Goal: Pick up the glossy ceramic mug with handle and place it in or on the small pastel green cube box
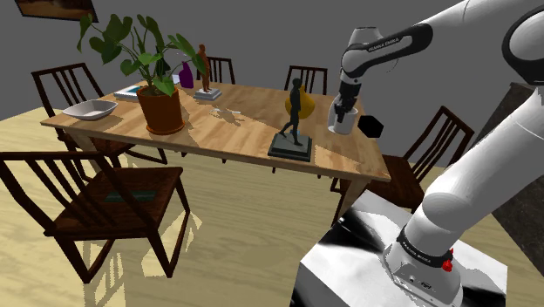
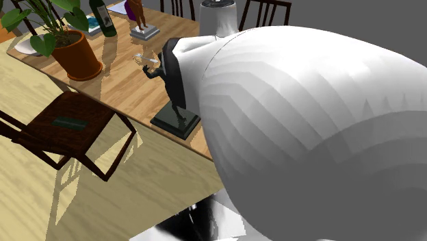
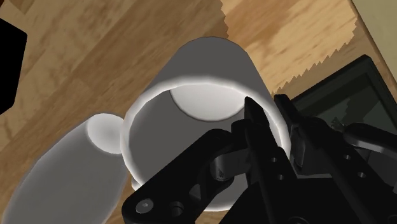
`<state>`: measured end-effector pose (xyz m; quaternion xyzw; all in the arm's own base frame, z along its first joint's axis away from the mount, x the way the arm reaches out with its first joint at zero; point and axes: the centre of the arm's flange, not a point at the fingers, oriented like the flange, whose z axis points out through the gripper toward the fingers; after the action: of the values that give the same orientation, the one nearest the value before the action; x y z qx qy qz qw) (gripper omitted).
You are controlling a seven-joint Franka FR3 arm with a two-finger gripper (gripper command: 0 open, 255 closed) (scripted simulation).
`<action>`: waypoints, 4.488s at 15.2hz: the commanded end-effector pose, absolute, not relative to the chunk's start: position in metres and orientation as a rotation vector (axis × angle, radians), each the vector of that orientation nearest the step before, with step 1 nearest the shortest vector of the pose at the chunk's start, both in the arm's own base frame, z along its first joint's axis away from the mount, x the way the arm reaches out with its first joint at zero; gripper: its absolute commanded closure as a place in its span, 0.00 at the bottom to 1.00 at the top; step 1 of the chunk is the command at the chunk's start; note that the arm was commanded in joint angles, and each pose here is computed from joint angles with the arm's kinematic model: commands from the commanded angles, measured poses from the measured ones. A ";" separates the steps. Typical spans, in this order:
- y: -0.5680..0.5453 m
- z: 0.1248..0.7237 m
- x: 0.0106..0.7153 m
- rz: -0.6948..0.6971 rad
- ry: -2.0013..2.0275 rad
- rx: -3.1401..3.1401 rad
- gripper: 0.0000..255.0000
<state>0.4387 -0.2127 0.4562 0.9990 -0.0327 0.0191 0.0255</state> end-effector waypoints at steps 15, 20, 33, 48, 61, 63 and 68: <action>-0.252 0.524 0.440 0.059 -0.101 3.088 1.00; -0.317 0.530 0.442 0.059 -0.101 3.088 1.00; -0.488 0.544 0.448 0.059 -0.101 3.088 1.00; -0.517 0.478 0.449 0.059 -0.101 3.088 1.00; -0.517 0.451 0.449 0.059 -0.101 3.088 1.00; -0.517 0.451 0.449 0.059 -0.101 3.088 0.00; -0.516 0.464 0.449 0.059 -0.101 3.088 0.00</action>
<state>0.4496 -0.5171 0.4578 0.9990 -0.0327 0.0190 0.0256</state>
